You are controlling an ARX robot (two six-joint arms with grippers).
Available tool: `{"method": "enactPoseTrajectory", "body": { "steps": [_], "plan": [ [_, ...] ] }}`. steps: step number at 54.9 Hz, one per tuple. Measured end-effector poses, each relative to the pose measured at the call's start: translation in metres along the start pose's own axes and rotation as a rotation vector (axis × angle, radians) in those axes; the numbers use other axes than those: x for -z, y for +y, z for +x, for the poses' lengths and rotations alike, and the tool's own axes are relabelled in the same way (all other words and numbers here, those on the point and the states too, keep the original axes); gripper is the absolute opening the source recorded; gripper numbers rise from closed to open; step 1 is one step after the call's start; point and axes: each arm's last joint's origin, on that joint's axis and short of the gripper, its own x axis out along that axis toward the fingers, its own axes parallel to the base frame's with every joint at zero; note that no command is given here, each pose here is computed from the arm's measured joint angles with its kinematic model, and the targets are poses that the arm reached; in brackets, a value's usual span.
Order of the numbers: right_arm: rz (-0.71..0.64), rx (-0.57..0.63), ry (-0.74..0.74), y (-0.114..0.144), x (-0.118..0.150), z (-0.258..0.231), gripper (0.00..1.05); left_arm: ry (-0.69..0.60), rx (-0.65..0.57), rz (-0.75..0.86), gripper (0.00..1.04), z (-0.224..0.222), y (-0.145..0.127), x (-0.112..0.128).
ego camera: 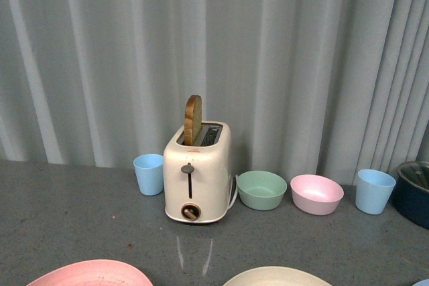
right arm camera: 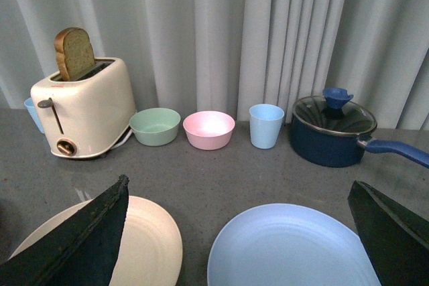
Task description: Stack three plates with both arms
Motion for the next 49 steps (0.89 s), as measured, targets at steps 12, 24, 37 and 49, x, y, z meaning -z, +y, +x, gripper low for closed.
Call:
{"method": "enactPoseTrajectory", "body": {
  "steps": [12, 24, 37, 49],
  "plan": [
    [0.000, 0.000, 0.000, 0.000, 0.000, 0.000, 0.97, 0.000, 0.000, 0.000, 0.98, 0.000, 0.000, 0.000],
    [0.000, 0.000, 0.000, 0.000, 0.000, 0.000, 0.97, 0.000, 0.000, 0.000, 0.98, 0.000, 0.000, 0.000],
    [0.000, 0.001, 0.000, 0.000, 0.000, 0.000, 0.97, 0.549, 0.331, 0.111, 0.98, 0.023, 0.007, -0.005],
    [0.000, 0.000, 0.000, 0.000, 0.000, 0.000, 0.97, 0.666, 0.333, 0.302, 0.98, 0.146, 0.024, -0.008]
  ]
}}
